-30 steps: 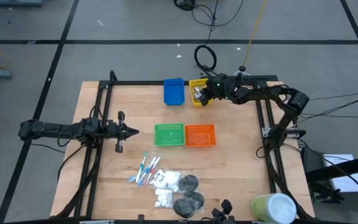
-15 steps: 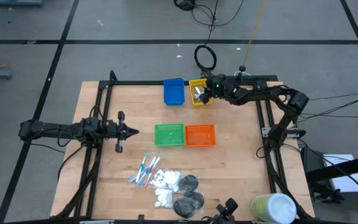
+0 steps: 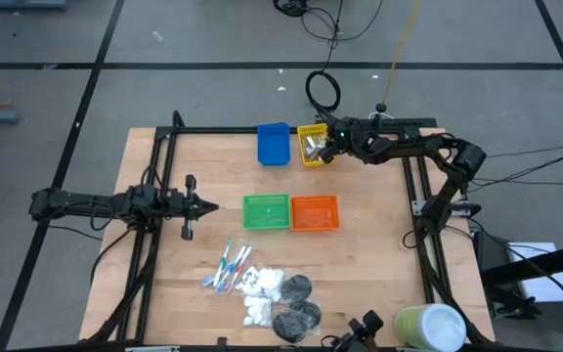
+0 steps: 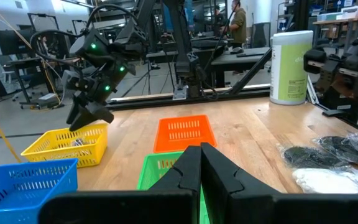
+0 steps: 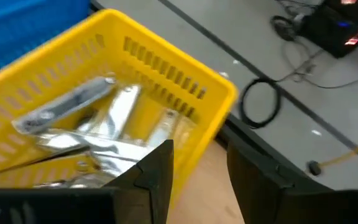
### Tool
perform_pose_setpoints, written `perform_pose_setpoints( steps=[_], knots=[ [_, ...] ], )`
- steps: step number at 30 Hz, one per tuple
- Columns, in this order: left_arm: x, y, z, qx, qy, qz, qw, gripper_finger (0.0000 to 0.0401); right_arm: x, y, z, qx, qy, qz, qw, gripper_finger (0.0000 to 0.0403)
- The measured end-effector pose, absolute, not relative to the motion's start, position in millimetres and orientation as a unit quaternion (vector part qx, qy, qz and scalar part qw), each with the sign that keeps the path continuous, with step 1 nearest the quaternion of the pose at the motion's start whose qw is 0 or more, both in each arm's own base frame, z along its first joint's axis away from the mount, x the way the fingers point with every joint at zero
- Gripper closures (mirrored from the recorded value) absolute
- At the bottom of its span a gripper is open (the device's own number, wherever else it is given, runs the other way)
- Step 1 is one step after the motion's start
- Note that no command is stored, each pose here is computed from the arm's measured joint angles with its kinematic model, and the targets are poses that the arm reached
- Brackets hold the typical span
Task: Pick & Place Travel size toiletries
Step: Adjust the yellow bin on the table, then put the green toothbrush into the blue bin
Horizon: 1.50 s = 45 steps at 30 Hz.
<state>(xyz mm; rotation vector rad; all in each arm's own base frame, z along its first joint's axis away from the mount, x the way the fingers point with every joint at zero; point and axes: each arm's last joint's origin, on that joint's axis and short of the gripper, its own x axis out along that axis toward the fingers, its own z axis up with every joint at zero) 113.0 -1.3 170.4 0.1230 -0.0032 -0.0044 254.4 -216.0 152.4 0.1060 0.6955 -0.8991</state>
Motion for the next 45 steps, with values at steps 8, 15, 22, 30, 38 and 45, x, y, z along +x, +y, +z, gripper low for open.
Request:
perform_pose_setpoints(
  steps=[8, 15, 22, 30, 38, 45],
  knots=[
    [113.0, -1.3, 170.4, 0.061, -0.002, -0.002, 0.998, 0.0395, 253.1, -214.4, 150.9, 0.040, 0.344, -0.450, 0.823, 0.0269],
    [113.0, -1.3, 170.4, 0.061, -0.002, -0.002, 0.998, 0.0396, 252.4, -212.0, 148.2, 0.097, 0.333, -0.453, 0.821, 0.0277],
    [113.0, -1.3, 170.4, 0.061, -0.002, -0.002, 0.998, 0.0396, 255.9, -207.4, 146.2, 0.163, 0.321, -0.387, 0.849, 0.0278],
    [113.0, -1.3, 170.4, 0.061, -0.002, -0.002, 0.998, 0.0396, 255.9, -208.1, 148.5, 0.153, 0.316, -0.399, 0.847, 0.0280],
    [113.0, -1.3, 170.4, 0.061, -0.002, -0.002, 0.998, 0.0395, 254.4, -203.0, 171.3, 0.138, 0.284, -0.407, 0.857, 0.0285],
    [113.0, -1.3, 170.4, 0.061, -0.002, -0.002, 0.998, 0.0396, 253.8, -178.9, 220.4, 0.115, 0.209, -0.384, 0.892, 0.0298]
  ],
)
